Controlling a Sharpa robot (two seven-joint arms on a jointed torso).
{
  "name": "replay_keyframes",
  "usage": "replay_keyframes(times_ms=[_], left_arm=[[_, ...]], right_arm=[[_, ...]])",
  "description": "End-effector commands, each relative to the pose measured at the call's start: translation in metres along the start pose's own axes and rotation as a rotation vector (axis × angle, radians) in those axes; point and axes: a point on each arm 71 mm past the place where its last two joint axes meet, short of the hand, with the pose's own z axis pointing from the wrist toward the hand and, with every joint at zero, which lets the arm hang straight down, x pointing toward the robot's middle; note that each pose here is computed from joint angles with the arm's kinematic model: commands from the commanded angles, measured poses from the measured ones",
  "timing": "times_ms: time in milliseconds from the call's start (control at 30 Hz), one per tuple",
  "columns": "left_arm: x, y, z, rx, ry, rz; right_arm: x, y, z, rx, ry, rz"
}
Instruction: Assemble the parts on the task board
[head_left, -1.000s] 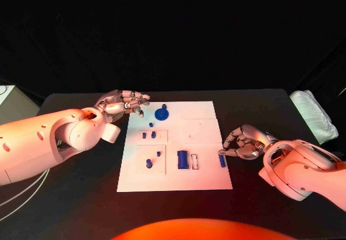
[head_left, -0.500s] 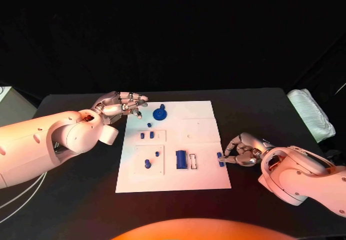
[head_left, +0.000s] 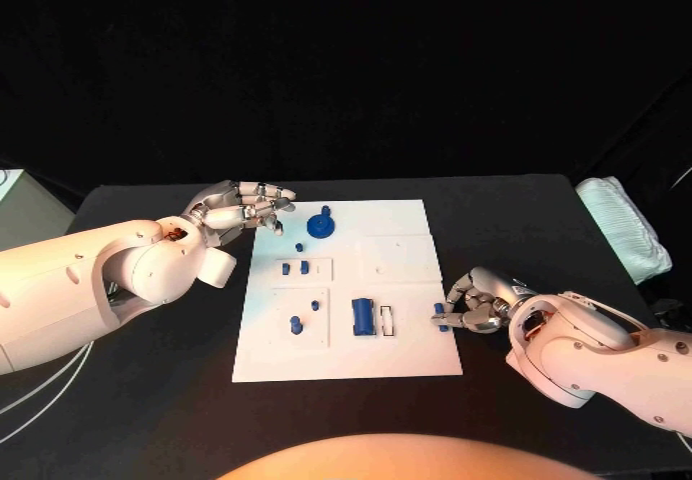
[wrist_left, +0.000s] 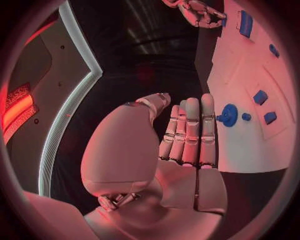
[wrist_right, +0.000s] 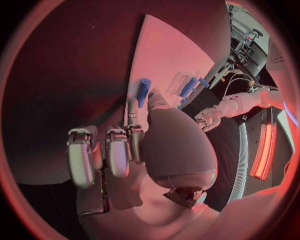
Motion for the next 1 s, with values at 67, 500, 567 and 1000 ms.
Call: replay_keyframes(times_ms=[67,500,567,1000], left_arm=[[0.0022,-0.0012,-0.0002,0.011,0.017,-0.010],[0.0015,-0.0012,-0.0009,0.009,0.015,-0.009],[0.0015,-0.0012,-0.0009,0.009,0.015,-0.009],[0.0026,-0.0005,-0.0005,0.000,0.024,-0.007]], right_arm=[[0.008,0.000,0.002,0.004,0.031,-0.087],[0.015,0.005,0.005,-0.004,0.029,-0.237],[0.016,0.006,0.004,-0.006,0.027,-0.244],[0.014,0.018,-0.002,-0.024,0.019,-0.132]])
